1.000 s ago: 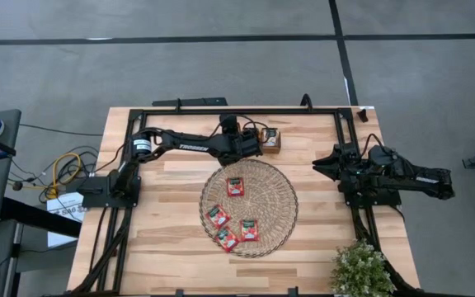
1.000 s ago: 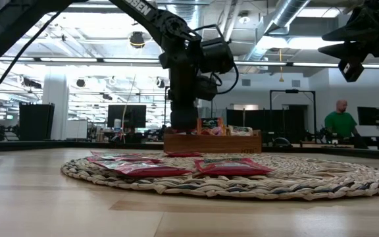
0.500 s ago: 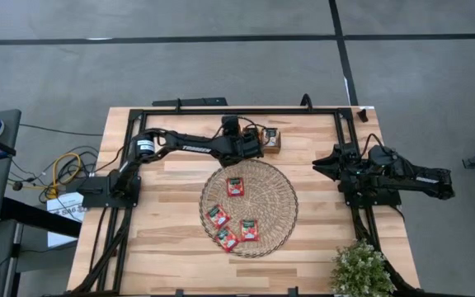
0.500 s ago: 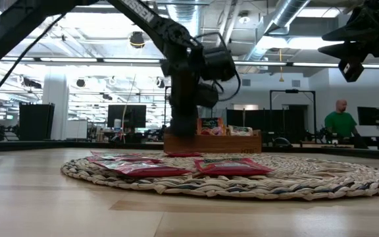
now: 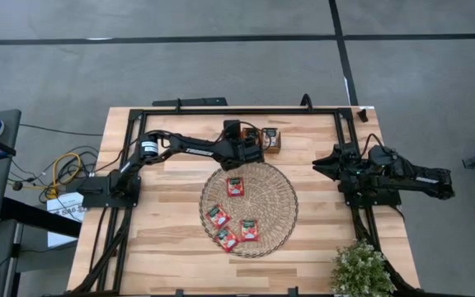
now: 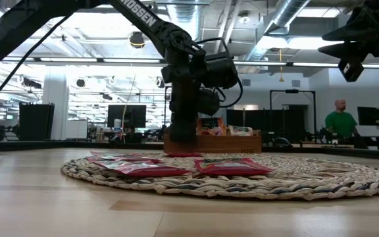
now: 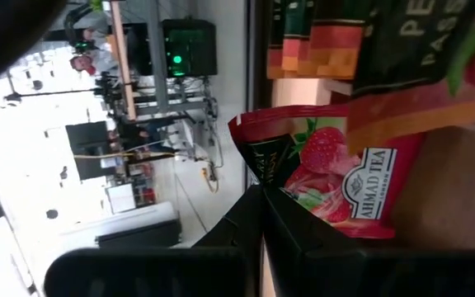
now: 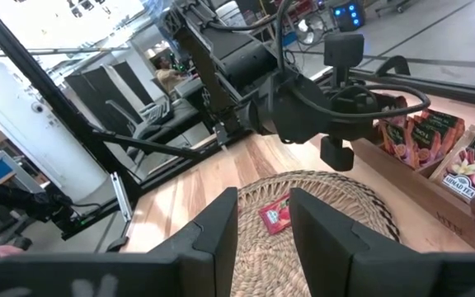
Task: Pick & Place Tea
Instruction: Put the red tea bag into the left slot of the wooden organizer
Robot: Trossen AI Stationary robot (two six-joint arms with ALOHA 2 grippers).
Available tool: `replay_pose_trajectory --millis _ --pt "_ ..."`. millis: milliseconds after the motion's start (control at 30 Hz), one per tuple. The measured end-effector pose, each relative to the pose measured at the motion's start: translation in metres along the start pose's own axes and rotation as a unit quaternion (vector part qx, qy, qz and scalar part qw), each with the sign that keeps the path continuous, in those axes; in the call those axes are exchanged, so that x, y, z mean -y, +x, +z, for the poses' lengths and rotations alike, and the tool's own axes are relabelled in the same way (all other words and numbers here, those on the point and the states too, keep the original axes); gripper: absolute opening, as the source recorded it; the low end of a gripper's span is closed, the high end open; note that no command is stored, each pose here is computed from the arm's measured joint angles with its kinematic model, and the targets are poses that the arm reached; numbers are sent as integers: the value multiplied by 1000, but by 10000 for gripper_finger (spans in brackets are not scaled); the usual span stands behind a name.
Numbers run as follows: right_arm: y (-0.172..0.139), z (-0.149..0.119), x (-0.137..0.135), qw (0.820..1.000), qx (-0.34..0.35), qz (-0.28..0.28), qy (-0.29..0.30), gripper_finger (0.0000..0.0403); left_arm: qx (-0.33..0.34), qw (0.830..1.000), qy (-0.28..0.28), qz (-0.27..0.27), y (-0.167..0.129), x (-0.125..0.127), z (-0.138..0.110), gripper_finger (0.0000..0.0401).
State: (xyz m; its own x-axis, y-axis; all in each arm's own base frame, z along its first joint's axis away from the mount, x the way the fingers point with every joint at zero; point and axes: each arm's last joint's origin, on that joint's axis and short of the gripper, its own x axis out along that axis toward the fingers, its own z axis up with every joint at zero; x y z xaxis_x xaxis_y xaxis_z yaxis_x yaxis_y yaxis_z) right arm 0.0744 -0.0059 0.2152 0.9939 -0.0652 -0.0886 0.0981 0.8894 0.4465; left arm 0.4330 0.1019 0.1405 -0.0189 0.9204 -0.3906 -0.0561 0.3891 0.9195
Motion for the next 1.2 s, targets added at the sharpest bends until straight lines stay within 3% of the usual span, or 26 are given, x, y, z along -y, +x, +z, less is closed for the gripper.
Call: replay_pose_trajectory --millis 600,867,967,1067,1200 --pt "0 0 0 1000 0 0 0 103 -4 1000 12 -6 0 1 -2 4" --pt "0 0 0 1000 0 0 0 103 -5 1000 11 -4 0 1 -2 76" --pt "0 0 0 1000 0 0 0 103 -13 1000 13 22 0 0 -2 106" --pt "0 0 0 1000 0 0 0 103 -33 996 27 81 -1 -6 -4 123" --pt "0 0 0 1000 0 0 0 103 -41 992 35 115 -13 -33 -8 131"
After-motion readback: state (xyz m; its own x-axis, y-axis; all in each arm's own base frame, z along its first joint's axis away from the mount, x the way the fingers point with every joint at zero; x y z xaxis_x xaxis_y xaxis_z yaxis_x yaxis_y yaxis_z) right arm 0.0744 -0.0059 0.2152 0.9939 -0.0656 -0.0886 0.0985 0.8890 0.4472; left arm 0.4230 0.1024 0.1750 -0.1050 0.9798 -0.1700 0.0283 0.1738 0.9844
